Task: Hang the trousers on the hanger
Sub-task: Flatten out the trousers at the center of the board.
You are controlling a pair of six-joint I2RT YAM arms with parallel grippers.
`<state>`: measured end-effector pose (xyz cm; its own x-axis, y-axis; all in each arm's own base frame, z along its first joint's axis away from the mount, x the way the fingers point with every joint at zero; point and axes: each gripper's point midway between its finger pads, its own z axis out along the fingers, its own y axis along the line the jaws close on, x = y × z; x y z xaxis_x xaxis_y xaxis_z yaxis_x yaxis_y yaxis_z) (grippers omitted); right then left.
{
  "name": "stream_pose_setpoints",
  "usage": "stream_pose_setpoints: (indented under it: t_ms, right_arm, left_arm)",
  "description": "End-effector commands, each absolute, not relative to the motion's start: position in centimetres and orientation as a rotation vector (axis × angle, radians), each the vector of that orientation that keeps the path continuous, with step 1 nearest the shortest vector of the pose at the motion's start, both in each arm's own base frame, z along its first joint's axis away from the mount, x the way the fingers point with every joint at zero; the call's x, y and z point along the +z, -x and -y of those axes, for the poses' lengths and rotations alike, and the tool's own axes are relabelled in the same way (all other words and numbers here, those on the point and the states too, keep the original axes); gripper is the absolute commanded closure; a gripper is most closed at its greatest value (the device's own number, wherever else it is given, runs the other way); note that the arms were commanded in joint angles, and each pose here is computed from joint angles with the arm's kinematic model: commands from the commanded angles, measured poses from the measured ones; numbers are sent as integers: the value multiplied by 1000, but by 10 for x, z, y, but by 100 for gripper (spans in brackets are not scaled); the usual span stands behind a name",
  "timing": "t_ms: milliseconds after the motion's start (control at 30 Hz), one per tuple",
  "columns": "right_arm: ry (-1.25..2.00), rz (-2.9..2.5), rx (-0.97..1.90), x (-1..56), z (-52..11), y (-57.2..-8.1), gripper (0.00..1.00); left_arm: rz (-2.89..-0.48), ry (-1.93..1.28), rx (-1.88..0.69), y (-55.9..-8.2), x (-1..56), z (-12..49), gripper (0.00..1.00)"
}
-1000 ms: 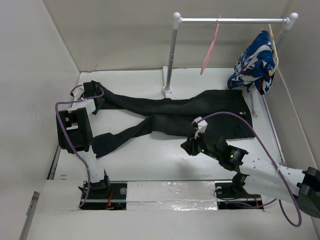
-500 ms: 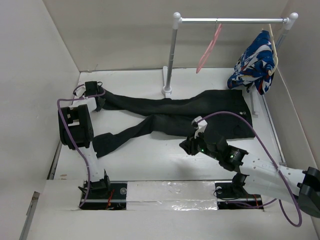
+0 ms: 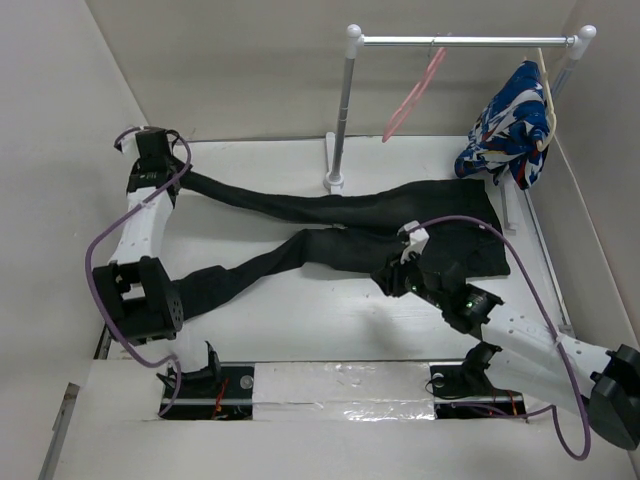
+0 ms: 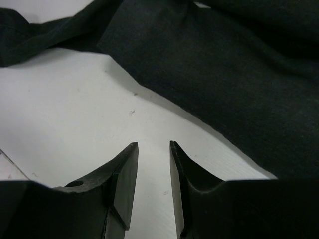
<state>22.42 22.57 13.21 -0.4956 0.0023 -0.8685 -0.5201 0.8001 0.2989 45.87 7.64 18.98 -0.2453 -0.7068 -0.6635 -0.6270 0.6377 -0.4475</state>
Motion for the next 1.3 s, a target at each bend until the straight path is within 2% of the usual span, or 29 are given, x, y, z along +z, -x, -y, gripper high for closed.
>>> stream_pose_setpoints:
  t_ms: [0,67,267,300,367,433,500,533,567,600,667,700,800,867,900,967,1000,1100,1267]
  right_arm:
    - [386,-1926,683,159,-222,-234,62]
    - [378,-1941,672,156,-216,-235,57]
    - [374,-1955,666,151,-203,-237,56]
    - [374,-1956,666,151,-203,-236,51]
    - [373,-1952,659,149,-201,-238,48]
    - [378,-1944,667,151,-201,-240,44]
    - [382,-1961,658,150,-201,-241,38]
    - [370,-1975,635,147,-198,-242,38]
    - [365,-1997,612,143,-194,-242,38]
    - [348,-2003,591,142,-192,-245,39]
    - [304,-1994,554,145,-185,-252,48]
    - [300,-1987,559,148,-187,-254,65]
    - [280,-1958,563,155,-188,-262,91]
    - [278,-1956,566,164,-189,-266,92]
    - [280,-1956,562,165,-190,-268,90]
    - [278,-2004,528,155,-186,-268,78]
    - [273,-1996,518,154,-186,-272,58]
    - [253,-2029,489,134,-187,-284,35]
    - [336,-2175,482,89,-218,-297,31]
  left_arm:
    - [-1960,1009,-100,-445,208,-88,100]
    - [-1991,1012,-53,-440,192,-92,100]
    - [-2088,1137,39,-411,120,-117,100]
    - [-2092,1157,53,-406,112,-123,100]
    - [-2114,1178,71,-399,95,-126,99]
    - [-2150,1191,94,-399,87,-127,93]
    - [-2167,1190,88,-399,88,-126,70]
    - [-2151,1177,73,-399,95,-124,66]
    - [-2120,1158,57,-403,104,-124,54]
    - [-2098,1140,29,-405,112,-122,53]
    - [-2032,1083,-3,-408,139,-115,51]
    - [-2021,1057,-2,-410,145,-109,51]
    - [-1985,1035,-28,-416,160,-105,51]
    - [-2021,1051,-36,-421,151,-103,51]
    - [-2039,1062,-40,-423,146,-103,51]
    - [-2081,1054,-75,-429,130,-94,51]
    - [-2091,1034,-112,-432,128,-83,52]
    - [-2080,949,-231,-439,140,-46,52]
    - [-1987,753,-430,-436,201,44,52]
